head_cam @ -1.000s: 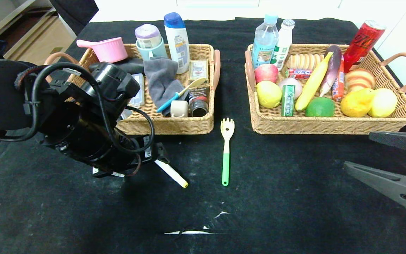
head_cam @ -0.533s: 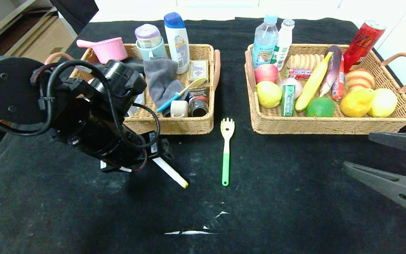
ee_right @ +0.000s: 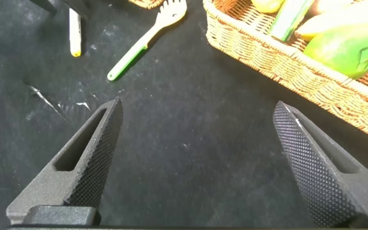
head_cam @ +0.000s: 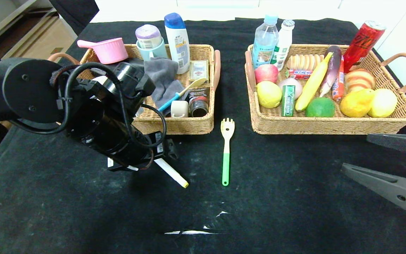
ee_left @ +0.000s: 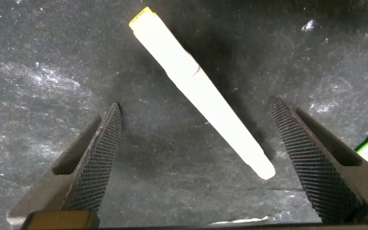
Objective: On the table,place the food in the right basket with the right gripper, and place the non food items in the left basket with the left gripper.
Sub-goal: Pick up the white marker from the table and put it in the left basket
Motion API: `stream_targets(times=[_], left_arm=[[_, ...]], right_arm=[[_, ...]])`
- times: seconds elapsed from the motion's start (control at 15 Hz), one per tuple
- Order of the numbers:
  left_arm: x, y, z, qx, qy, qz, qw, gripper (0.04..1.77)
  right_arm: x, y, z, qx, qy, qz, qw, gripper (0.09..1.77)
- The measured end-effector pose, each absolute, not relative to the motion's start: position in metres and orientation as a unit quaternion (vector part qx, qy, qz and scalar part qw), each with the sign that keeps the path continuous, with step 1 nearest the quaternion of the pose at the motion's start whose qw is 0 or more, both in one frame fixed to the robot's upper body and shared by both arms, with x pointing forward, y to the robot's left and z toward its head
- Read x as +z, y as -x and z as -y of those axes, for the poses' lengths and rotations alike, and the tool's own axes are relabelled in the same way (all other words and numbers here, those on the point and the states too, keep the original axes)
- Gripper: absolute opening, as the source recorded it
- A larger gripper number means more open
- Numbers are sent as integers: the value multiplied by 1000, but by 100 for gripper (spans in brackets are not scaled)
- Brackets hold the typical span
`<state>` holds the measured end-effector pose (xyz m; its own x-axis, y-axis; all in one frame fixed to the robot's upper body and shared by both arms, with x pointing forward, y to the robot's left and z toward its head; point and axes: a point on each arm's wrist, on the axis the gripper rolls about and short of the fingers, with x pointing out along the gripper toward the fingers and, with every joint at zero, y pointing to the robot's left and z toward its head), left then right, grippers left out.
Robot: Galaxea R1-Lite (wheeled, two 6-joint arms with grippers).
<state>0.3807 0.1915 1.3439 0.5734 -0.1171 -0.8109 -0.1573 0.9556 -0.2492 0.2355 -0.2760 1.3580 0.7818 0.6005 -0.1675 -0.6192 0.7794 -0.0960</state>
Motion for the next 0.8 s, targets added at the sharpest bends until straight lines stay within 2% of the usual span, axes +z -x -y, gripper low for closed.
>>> stream_targets(times=[0.13,0.2,0.4,0.67,0.73,0.8], left_arm=[[1343,-382,-191,12,148,-463,874,172],[1342,-382,-191,12,147,-463,874,163],[1341,-383,-191,13,147,-465,873,115],[1340,-382,-190,11,147,-467,872,72],[1340,-382,-190,11,147,-468,871,27],[1340,-382,-190,11,146,-469,871,24]], right_arm=[[1358,-236,276,324,73,-64,941,171],[1358,-235,276,325,73,-64,941,171],[1358,-236,276,325,73,-65,941,171],[1357,-235,276,325,73,-65,941,171],[1357,-235,276,325,73,-65,941,171],[1357,-235,276,325,73,-65,941,171]])
